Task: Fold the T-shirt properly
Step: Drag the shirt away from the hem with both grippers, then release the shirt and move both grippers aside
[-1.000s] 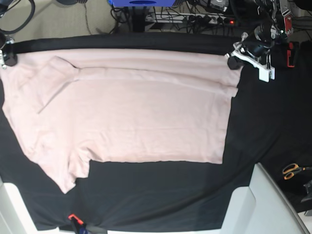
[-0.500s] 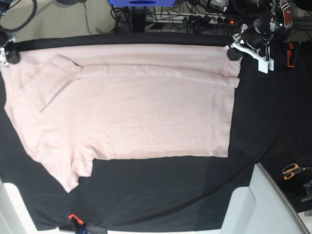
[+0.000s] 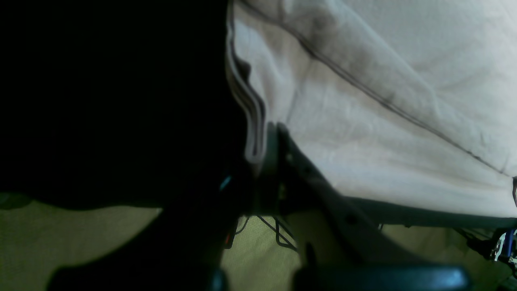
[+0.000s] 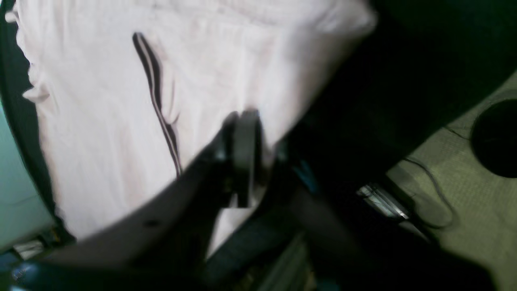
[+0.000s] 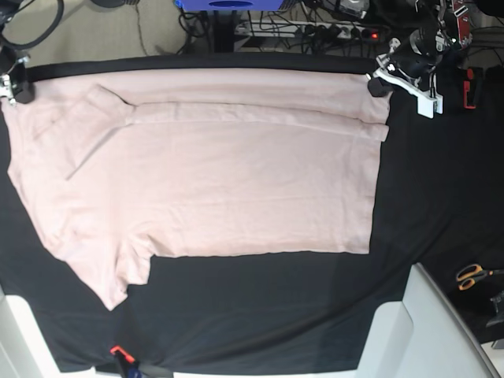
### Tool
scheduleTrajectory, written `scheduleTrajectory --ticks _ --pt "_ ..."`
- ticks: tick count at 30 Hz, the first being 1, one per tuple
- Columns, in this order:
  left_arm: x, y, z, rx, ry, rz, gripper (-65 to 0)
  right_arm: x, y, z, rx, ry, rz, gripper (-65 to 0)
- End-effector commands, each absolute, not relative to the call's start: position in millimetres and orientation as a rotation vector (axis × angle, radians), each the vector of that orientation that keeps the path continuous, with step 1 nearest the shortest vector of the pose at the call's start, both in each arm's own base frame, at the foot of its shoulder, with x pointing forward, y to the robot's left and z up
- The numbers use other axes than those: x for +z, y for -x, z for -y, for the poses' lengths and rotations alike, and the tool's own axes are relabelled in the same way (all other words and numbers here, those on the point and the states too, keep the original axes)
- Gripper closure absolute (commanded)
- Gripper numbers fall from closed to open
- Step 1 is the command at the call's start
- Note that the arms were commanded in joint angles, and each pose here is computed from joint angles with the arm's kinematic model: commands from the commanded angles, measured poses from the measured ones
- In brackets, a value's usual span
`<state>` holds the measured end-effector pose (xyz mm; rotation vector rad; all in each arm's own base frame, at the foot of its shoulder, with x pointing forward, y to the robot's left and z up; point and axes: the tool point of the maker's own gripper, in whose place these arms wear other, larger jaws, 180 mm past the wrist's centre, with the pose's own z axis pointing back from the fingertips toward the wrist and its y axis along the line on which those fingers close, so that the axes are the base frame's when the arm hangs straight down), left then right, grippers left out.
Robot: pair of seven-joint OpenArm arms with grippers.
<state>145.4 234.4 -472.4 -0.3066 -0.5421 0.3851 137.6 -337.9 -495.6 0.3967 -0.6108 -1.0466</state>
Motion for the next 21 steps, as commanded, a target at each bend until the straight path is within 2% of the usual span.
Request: scheduleTrajectory --ticks 1,4,6,7,11,14,16,18,21 --pt "-466.9 -149.0 -243.7 0.380 0.286 0.567 0.0 -489.4 -137.0 347.9 -1.027 -0.371 0.620 -19.4" --pt "-467.1 -148.3 -243.7 0.380 0.286 0.566 0.0 -491.2 -135.2 345.2 -1.031 -0.374 0.615 -27.0" --pt "-467.8 -146.1 -243.7 0.381 0.285 0.561 0.0 -493.0 -135.2 339.6 -1.036 -0.384 0.612 -28.5" --pt "-467.8 -146.1 -243.7 0.381 0.285 0.561 -3.8 -492.7 -134.6 340.2 -1.036 -0.382 0.613 -28.4" --pt "-470.4 -138.9 -244.4 0.385 0.281 0.546 -25.8 -494.8 -127.9 339.0 -1.039 -0.376 0.601 -28.7" --pt "-474.1 -132.1 -245.3 0.386 0.273 0.528 -36.2 -497.1 -120.0 338.8 -1.042 -0.368 0.586 -32.1" --pt "-477.3 -128.6 -246.8 0.372 0.253 0.514 -38.7 -495.8 -113.4 344.6 -1.058 -0.356 0.593 -38.6" --pt "-478.2 -124.1 -256.1 0.367 0.212 0.508 -38.5 -495.7 -101.6 349.6 -1.097 -0.341 0.601 -44.1" --pt "-473.8 -115.4 -278.8 0.432 0.159 0.527 -38.5 -488.1 -89.4 359.7 -1.107 -0.301 0.620 -45.8"
